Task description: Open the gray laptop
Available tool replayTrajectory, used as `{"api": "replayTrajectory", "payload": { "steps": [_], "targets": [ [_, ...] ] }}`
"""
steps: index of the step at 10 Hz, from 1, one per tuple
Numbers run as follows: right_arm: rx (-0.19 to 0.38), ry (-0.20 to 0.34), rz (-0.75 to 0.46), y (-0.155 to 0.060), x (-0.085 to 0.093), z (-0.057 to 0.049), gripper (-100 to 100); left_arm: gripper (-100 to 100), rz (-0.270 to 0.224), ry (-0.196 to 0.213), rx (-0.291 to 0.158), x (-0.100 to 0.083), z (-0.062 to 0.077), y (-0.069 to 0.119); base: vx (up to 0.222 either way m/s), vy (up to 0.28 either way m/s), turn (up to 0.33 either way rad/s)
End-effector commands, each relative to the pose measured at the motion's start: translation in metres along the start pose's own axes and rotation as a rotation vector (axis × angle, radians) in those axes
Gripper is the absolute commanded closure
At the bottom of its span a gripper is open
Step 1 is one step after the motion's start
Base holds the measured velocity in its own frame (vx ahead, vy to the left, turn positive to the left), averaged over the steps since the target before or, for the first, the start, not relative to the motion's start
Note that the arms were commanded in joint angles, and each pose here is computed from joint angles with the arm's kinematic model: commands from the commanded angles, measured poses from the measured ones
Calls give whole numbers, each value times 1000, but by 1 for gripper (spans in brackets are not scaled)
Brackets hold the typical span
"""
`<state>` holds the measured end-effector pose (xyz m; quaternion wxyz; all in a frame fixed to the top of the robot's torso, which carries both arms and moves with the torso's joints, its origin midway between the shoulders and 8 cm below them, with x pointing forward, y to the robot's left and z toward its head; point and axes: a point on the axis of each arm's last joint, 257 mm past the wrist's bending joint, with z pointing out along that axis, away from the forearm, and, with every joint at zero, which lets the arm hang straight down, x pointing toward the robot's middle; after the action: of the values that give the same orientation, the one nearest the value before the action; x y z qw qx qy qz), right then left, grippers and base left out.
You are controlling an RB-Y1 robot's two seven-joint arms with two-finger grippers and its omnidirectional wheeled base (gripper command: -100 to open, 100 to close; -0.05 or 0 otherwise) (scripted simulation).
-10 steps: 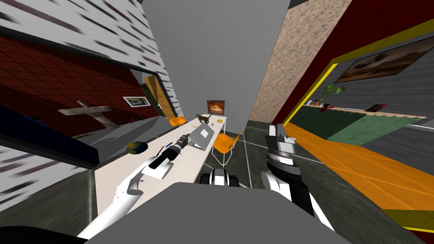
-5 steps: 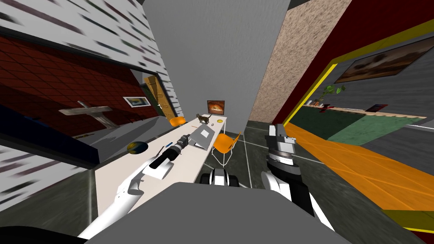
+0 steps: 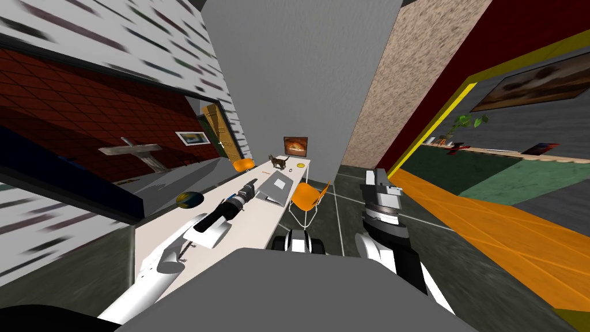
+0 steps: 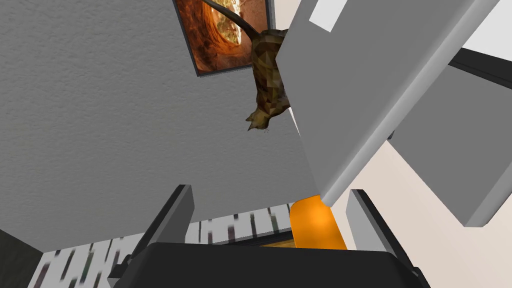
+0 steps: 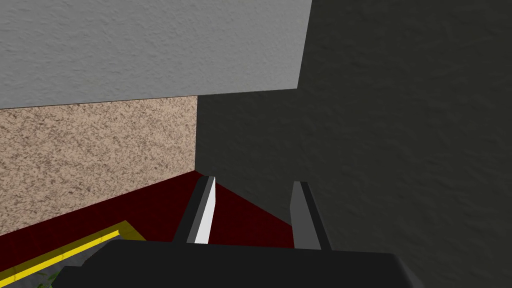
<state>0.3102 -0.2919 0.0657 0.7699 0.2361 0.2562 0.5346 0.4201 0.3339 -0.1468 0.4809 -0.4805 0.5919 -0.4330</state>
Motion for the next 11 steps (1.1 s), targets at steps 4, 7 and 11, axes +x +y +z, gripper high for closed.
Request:
{"api": "replayTrajectory", "payload": {
  "steps": [4, 7, 11],
  "targets": [
    [0, 0, 0, 0, 0, 0, 0, -100, 6, 35, 5, 12, -21, -30, 48, 0, 52],
    [0, 0, 0, 0, 0, 0, 0, 0, 4, 30, 0, 11, -19, -26, 7, 0, 4],
    [0, 0, 0, 0, 0, 0, 0, 0, 3, 30, -3, 10, -19, -25, 0, 0, 0]
  ]
}}
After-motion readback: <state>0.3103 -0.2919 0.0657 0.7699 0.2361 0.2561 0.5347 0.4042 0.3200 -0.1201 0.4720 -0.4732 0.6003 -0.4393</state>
